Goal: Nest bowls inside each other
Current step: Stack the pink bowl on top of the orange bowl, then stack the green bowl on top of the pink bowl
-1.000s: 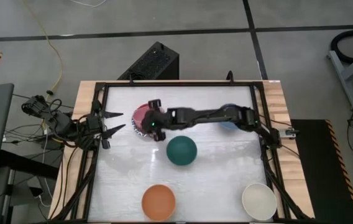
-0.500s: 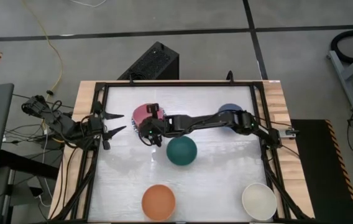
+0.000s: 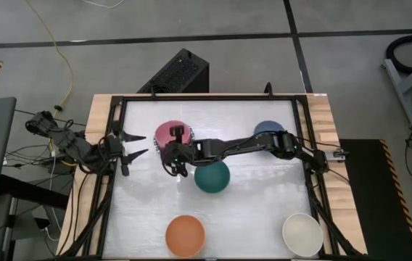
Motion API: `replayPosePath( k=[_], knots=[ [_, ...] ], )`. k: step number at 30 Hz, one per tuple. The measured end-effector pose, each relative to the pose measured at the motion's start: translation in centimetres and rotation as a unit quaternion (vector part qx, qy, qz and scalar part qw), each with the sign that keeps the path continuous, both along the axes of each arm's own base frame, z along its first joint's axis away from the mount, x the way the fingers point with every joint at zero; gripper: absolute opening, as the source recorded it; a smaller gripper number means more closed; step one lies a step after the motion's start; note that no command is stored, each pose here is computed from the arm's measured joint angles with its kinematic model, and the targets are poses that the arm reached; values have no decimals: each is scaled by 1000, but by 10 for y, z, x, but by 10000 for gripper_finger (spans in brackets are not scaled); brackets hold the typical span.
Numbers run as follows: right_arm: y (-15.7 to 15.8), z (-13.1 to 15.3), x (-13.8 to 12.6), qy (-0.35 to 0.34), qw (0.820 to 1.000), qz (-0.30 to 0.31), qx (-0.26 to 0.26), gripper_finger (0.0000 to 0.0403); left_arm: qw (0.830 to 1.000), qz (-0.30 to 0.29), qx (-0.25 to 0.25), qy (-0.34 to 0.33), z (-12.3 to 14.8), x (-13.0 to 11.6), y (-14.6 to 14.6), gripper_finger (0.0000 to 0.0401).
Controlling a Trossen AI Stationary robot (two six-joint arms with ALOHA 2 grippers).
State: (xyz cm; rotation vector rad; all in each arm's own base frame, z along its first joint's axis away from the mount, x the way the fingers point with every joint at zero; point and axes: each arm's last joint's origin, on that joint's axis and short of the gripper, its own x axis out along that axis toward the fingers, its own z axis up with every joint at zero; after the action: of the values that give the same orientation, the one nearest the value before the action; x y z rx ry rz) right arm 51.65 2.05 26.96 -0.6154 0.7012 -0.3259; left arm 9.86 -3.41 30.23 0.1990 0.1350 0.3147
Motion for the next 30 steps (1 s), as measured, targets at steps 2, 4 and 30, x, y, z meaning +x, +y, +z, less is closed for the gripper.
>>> replayPosePath(
  k=[2,4,30],
  knots=[
    [-1,-1,1,-5,1000,-7,7,29,1000,-1,8,-1,0,0,0,191],
    [-4,-3,1,-6,1000,-12,11,25,1000,-1,8,-4,1,0,0,191],
    [0,-28,10,15,1000,-19,-1,20,1000,-1,18,7,-1,0,0,191]
  ],
)
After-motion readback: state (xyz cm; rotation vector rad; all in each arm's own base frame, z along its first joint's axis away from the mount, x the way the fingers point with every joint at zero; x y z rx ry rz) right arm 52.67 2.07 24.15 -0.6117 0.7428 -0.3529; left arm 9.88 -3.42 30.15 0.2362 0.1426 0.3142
